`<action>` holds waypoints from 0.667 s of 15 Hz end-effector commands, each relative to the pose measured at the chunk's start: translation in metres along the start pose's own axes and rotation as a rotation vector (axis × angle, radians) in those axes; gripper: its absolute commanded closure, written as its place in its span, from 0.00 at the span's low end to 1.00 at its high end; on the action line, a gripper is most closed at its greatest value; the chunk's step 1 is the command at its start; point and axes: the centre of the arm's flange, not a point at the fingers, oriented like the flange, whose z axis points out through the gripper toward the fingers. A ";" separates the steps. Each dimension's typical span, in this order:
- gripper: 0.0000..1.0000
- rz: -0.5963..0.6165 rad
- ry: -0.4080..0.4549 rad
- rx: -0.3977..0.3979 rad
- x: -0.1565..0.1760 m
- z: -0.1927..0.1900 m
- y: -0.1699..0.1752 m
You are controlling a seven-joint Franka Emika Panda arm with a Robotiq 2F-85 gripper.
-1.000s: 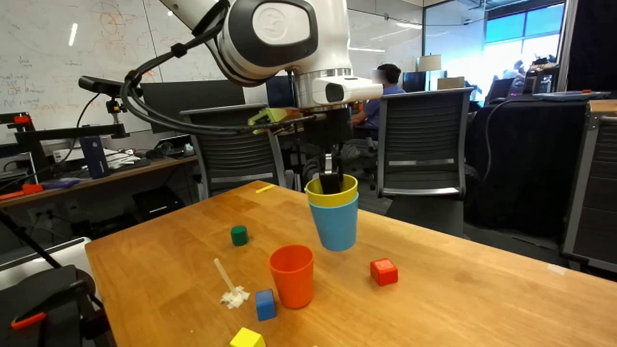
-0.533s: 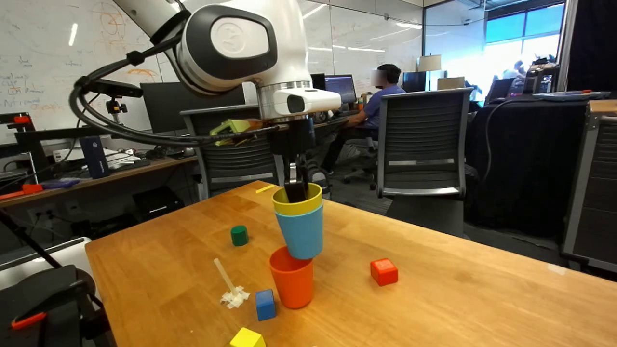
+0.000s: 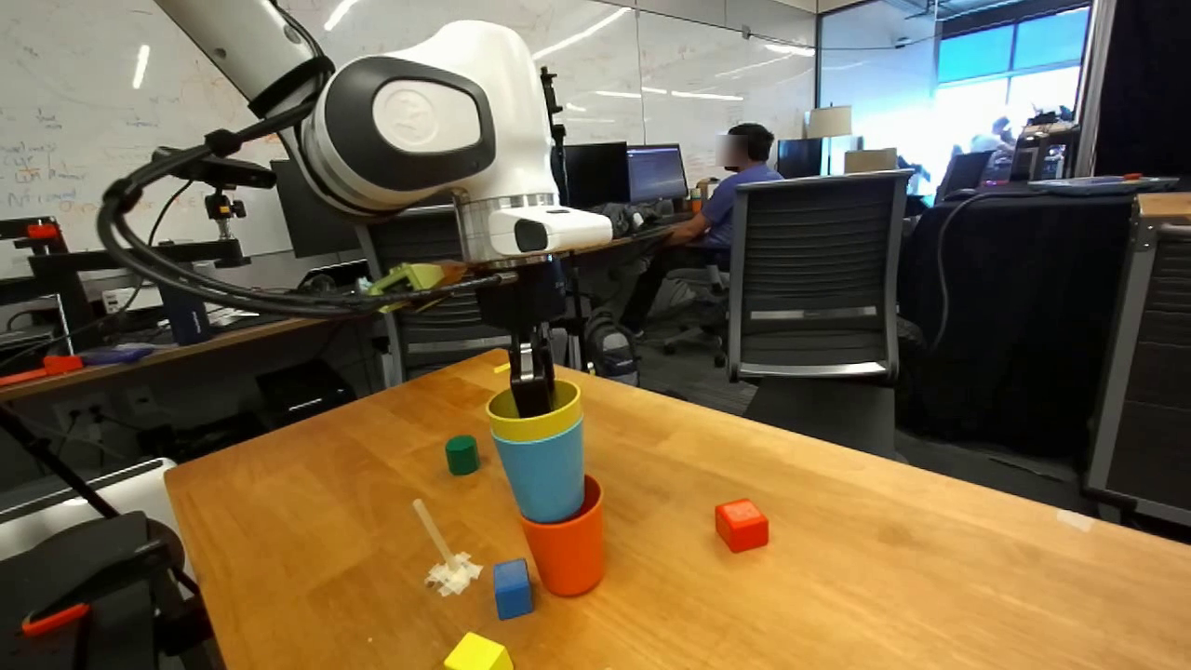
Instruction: Stack the cups
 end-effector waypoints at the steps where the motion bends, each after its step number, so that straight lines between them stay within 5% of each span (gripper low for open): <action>1: 0.98 -0.039 0.026 -0.006 -0.010 0.004 0.000; 10: 0.98 -0.073 0.059 0.003 0.003 0.038 -0.001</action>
